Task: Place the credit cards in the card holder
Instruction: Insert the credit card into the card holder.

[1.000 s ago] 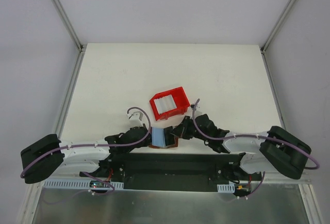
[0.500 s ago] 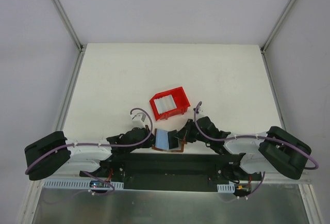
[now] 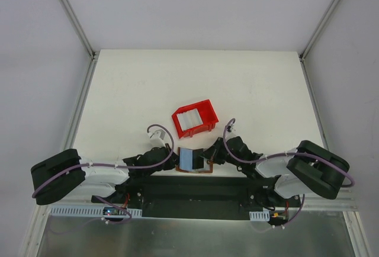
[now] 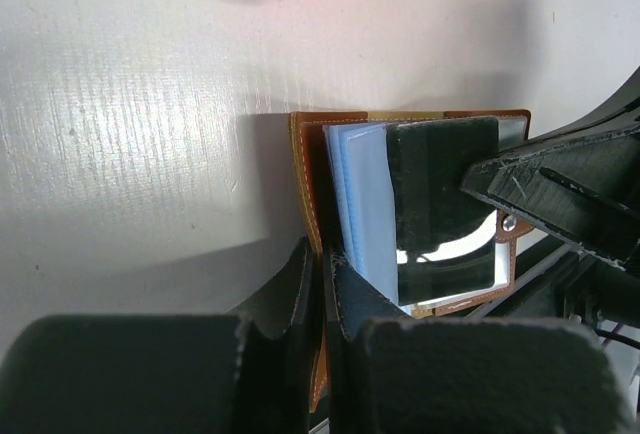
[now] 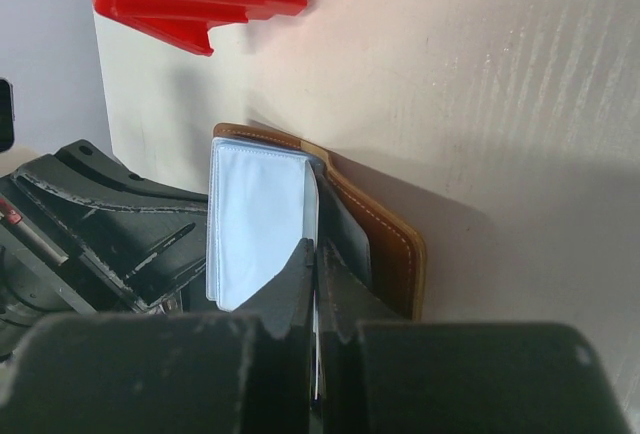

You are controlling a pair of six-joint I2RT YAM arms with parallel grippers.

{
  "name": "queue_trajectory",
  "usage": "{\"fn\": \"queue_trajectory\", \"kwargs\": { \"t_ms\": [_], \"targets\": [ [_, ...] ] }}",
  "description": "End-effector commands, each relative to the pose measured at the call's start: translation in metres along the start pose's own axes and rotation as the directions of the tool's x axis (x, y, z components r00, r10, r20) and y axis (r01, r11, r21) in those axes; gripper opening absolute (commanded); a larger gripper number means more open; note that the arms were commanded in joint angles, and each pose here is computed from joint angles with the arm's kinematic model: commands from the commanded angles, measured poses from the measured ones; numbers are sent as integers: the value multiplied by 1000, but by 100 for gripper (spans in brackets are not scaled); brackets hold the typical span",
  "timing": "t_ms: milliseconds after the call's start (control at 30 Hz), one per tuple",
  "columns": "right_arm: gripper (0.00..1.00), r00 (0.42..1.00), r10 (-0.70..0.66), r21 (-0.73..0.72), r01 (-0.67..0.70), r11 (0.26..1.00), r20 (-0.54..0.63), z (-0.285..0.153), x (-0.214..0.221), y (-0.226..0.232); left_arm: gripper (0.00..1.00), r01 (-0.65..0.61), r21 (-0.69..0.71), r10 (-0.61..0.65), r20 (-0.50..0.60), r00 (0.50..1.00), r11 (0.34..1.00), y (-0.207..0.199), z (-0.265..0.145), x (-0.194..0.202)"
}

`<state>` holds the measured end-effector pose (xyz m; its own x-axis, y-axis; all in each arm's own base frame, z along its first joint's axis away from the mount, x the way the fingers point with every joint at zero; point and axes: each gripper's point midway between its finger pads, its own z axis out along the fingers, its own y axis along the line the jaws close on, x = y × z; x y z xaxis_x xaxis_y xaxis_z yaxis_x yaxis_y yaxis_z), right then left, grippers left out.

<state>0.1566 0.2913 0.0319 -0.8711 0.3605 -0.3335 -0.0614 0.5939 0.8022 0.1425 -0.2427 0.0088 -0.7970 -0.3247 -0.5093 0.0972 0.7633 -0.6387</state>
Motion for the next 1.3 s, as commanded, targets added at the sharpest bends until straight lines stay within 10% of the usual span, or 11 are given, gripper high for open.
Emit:
{"fn": "queue_trajectory", "kwargs": {
  "t_ms": [0, 1267],
  "targets": [
    [0, 999, 32, -25, -31, 999, 13, 2, 1, 4, 0, -40, -155, 28, -81, 996, 987, 52, -7, 27],
    [8, 999, 7, 41, -5, 999, -39, 27, 28, 0, 0, -17, -155, 15, -19, 1000, 988, 63, -10, 20]
  ]
}}
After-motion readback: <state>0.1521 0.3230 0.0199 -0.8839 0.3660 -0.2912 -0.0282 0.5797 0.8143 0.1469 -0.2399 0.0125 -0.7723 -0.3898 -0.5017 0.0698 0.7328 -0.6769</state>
